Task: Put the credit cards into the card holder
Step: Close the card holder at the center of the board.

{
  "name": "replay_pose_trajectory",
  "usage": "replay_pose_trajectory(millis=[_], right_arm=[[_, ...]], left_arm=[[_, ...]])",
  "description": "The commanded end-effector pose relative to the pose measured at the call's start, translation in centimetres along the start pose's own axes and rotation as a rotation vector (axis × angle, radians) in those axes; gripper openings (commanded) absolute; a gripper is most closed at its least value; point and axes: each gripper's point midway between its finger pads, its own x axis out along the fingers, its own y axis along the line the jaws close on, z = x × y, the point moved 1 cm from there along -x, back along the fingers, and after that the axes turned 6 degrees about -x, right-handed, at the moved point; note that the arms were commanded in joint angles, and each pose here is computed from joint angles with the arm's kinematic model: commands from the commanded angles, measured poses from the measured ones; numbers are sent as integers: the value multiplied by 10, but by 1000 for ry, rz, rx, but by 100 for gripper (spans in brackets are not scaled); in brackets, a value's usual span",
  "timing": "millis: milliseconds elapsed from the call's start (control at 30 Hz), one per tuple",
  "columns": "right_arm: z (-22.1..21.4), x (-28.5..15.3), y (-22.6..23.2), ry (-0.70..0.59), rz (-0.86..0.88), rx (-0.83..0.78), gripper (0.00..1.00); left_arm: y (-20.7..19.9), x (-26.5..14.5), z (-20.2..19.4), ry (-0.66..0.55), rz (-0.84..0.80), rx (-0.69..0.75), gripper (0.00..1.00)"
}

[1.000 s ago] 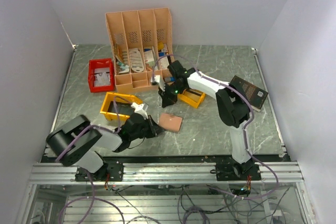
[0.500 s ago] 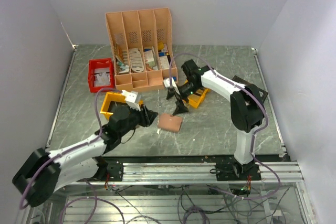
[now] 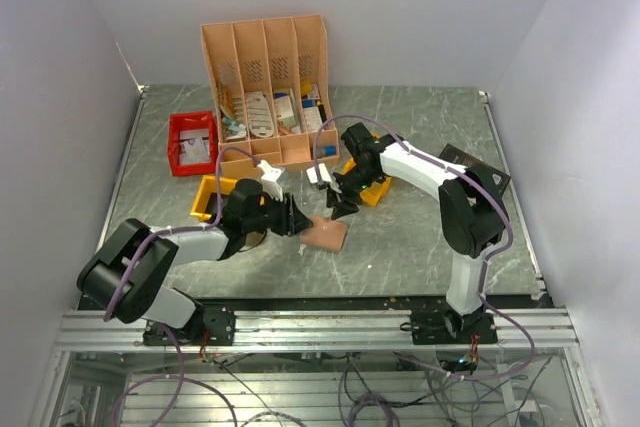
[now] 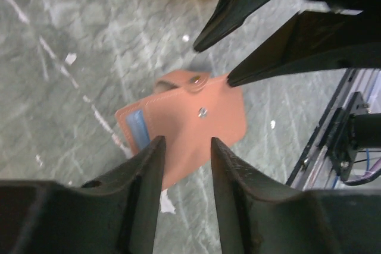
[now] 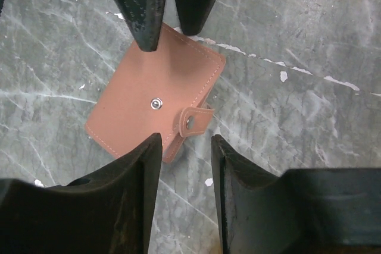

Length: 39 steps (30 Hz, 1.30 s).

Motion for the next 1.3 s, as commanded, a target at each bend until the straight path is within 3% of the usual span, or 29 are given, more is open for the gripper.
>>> replay_pose_trajectory(millis=[0, 67, 167, 433, 833, 1067, 1200, 1267], right_arm=[[1, -1, 1, 9, -7, -18, 37], [1, 2, 3, 3, 1, -15, 35], [2, 6, 4, 7, 9, -19, 33], [0, 16, 8, 29, 30, -24, 27], [-8, 18, 8, 62, 26, -21, 15], [-9, 19, 7, 71, 29, -12, 3], [-9, 21, 6, 75, 28, -4, 4], [-8, 21, 4, 73, 15, -2, 10]], left_arm=[[-28, 4, 32, -69, -122, 69, 41], [-29, 8, 30, -53, -137, 55, 27], [-28, 16, 26, -33, -154, 35, 18], [-24, 29, 17, 3, -175, -4, 9], [-13, 39, -3, 48, -166, -38, 7], [-3, 40, -11, 60, -129, -46, 7], [-3, 40, -13, 59, -134, -54, 7], [-2, 40, -15, 62, -133, -59, 7]])
